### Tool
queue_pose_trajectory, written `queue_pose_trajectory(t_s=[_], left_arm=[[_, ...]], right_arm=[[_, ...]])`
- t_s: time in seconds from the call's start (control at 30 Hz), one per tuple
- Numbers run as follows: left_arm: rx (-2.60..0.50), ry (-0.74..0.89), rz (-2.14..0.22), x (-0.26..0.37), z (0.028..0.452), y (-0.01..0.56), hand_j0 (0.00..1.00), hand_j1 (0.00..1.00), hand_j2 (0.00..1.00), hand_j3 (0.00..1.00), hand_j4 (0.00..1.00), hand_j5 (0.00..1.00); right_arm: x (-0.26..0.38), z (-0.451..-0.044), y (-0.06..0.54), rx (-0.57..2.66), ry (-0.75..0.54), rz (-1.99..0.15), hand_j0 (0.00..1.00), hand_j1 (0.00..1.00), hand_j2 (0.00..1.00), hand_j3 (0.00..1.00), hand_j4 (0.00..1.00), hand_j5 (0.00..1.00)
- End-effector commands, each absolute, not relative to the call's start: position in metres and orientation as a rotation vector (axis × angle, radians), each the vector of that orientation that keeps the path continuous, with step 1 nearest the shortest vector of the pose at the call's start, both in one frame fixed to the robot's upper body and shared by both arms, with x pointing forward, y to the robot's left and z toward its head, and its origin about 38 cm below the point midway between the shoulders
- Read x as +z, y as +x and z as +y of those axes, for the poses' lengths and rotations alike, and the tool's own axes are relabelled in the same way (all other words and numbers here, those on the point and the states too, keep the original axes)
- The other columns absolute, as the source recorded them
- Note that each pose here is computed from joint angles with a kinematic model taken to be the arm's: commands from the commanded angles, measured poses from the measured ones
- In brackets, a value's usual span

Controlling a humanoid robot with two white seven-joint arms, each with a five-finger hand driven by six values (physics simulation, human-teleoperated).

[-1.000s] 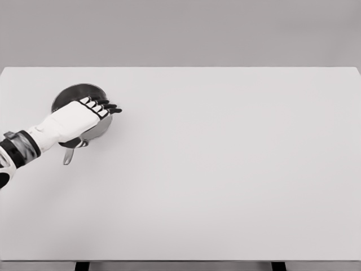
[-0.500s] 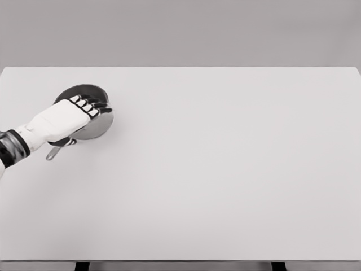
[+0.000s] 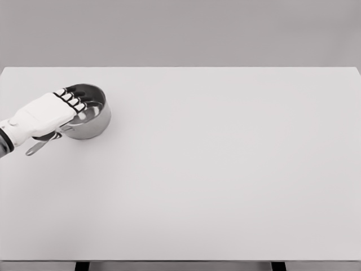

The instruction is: Rotate pot handle

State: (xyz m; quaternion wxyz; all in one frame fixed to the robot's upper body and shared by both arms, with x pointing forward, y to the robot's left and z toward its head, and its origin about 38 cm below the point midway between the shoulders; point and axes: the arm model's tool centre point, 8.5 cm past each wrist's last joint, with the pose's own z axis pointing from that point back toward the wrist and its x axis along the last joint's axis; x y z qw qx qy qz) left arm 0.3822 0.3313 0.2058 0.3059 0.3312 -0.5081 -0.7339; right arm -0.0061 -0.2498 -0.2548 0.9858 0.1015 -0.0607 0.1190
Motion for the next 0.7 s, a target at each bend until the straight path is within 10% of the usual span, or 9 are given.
queue_pose_trajectory(t_s=[0.0, 0.67], left_arm=[[-1.958, 0.863, -1.369, 0.210, 0.331, 0.382, 1.00, 1.00, 1.00, 1.00, 1.00, 1.00], [-1.981, 0.879, -1.324, 0.208, 0.354, 0.369, 1.00, 1.00, 1.00, 1.00, 1.00, 1.00]], right_arm=[[-0.255, -0.250, -0.006, 0.240, 0.206, -0.122, 1.00, 1.00, 1.00, 1.00, 1.00, 1.00], [-0.255, -0.250, -0.006, 0.240, 0.204, -0.122, 1.00, 1.00, 1.00, 1.00, 1.00, 1.00]])
